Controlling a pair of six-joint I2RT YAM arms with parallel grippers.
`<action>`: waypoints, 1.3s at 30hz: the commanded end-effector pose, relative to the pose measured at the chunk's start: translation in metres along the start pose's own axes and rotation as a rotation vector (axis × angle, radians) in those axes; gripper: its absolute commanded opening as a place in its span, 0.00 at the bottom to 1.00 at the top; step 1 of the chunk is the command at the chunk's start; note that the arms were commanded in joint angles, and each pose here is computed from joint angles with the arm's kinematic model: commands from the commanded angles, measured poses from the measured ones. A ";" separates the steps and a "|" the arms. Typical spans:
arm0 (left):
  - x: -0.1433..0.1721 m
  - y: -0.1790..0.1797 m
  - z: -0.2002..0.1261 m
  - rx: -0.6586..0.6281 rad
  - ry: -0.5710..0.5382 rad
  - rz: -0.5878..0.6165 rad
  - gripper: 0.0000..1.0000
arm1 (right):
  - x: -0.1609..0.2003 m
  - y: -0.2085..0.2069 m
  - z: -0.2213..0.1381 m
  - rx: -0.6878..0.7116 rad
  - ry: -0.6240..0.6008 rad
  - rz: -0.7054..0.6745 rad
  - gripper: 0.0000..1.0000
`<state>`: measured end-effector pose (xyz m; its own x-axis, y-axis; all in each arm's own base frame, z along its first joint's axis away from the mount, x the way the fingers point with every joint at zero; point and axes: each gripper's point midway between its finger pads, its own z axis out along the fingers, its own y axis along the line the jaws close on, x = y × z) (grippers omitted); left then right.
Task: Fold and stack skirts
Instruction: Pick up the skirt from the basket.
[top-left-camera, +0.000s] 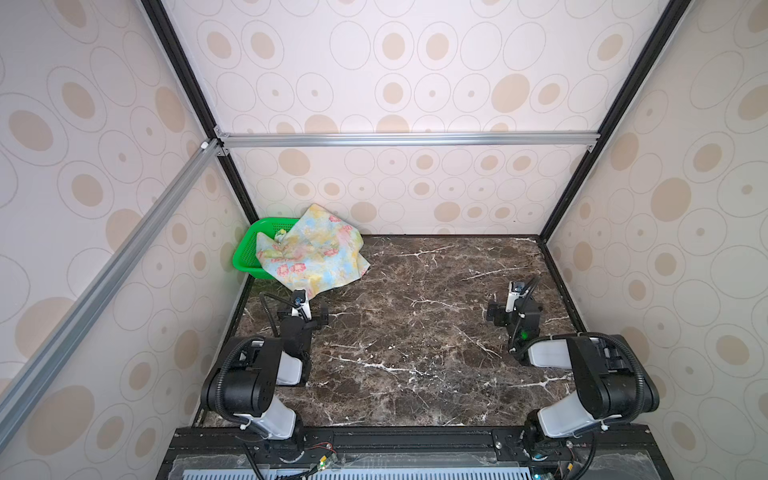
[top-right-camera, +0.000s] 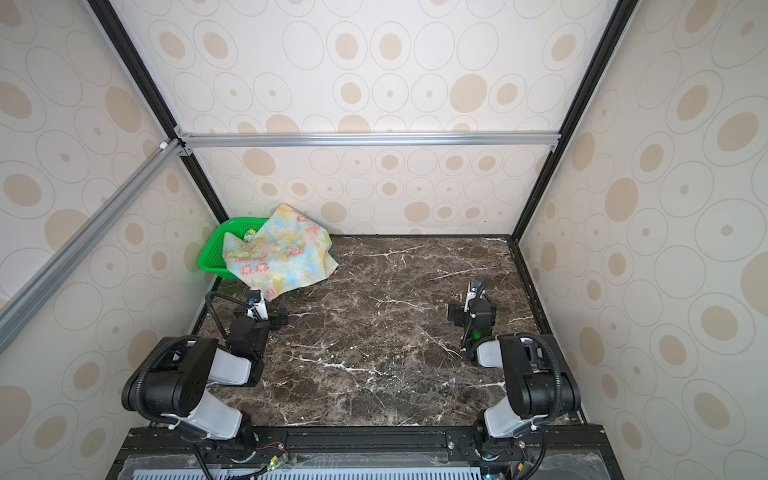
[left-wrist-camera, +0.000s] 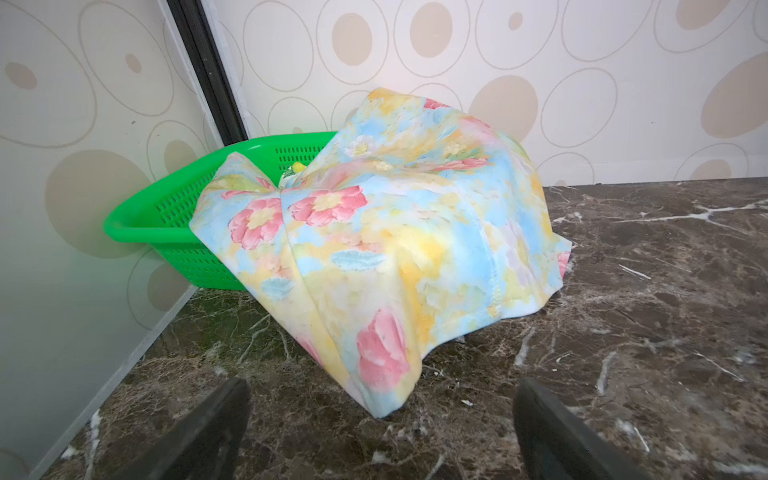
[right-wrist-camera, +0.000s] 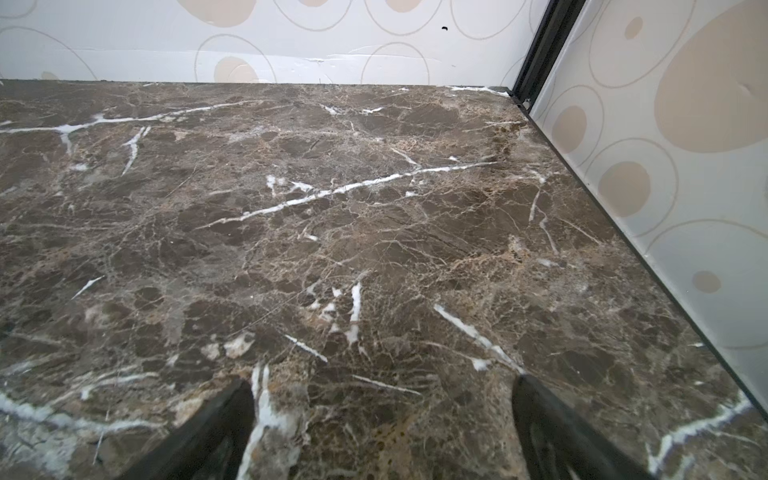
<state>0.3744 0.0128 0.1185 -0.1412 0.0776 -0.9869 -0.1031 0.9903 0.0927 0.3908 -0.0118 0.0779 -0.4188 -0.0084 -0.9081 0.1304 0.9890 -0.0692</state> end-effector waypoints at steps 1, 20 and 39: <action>-0.011 0.002 0.002 -0.005 -0.040 -0.008 0.99 | -0.009 0.001 0.000 0.003 -0.028 0.001 1.00; -0.010 0.002 0.004 -0.004 -0.035 -0.007 0.99 | -0.010 0.001 0.000 0.004 -0.029 0.002 1.00; -0.036 0.031 -0.002 -0.193 -0.033 -0.047 0.80 | -0.023 0.003 -0.006 0.021 -0.018 -0.035 1.00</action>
<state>0.3713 0.0226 0.1240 -0.1479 0.0646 -0.9869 -0.1732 0.9807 0.0902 0.3902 -0.0118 0.0792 -0.4231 -0.0144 -0.9060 0.1342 0.9878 -0.0784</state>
